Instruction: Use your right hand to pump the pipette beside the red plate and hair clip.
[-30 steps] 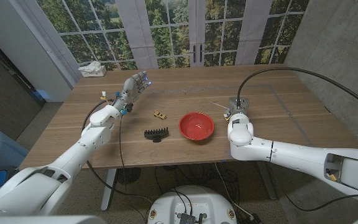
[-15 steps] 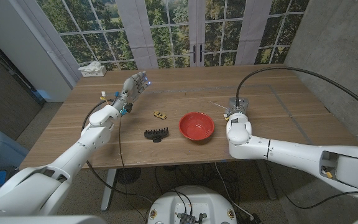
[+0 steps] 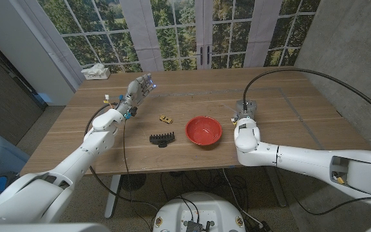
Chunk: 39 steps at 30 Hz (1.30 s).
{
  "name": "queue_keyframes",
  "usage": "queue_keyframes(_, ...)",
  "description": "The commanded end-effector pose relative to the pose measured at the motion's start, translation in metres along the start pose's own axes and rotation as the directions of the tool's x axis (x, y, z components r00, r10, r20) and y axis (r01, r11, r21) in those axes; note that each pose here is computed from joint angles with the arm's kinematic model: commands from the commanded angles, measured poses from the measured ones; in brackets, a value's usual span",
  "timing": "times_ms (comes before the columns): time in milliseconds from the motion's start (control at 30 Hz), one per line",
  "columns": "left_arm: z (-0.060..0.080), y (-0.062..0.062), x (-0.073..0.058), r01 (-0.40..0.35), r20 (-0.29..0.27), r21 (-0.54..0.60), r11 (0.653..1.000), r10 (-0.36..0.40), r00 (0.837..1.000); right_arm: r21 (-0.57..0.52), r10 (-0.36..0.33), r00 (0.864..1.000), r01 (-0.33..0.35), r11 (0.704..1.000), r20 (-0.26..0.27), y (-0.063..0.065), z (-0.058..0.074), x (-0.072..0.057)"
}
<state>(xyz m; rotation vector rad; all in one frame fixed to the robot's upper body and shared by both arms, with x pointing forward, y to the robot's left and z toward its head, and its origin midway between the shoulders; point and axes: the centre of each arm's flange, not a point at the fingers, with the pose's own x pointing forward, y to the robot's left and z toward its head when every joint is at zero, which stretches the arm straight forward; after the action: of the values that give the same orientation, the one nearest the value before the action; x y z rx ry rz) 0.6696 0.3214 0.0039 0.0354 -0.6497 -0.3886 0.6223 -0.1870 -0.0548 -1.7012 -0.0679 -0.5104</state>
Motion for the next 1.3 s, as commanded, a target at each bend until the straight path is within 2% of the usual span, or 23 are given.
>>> queue_keyframes(33,0.001,-0.002,0.002,0.007,-0.005,0.004,1.000,-0.007,1.000,0.029,-0.064,0.998,0.064,0.998,0.014,0.000,-0.002,-0.002)
queue_keyframes(400,0.003,-0.003,0.003,0.013,-0.015,0.019,1.000,-0.013,1.000,0.063,-0.137,0.990,0.135,0.989,0.023,-0.009,-0.006,-0.008)
queue_keyframes(867,0.011,-0.007,0.005,0.074,-0.071,0.127,0.989,-0.066,0.995,0.108,-0.234,0.972,0.230,0.967,0.030,-0.028,-0.010,-0.019)
queue_keyframes(1200,0.027,-0.010,0.003,0.078,-0.065,0.279,0.957,-0.063,0.996,0.113,-0.247,0.968,0.240,0.964,0.047,-0.043,-0.009,-0.028)
queue_keyframes(1300,0.032,-0.011,0.004,0.100,-0.068,0.322,0.942,-0.083,0.994,0.115,-0.232,0.971,0.224,0.968,0.057,-0.049,-0.009,-0.030)
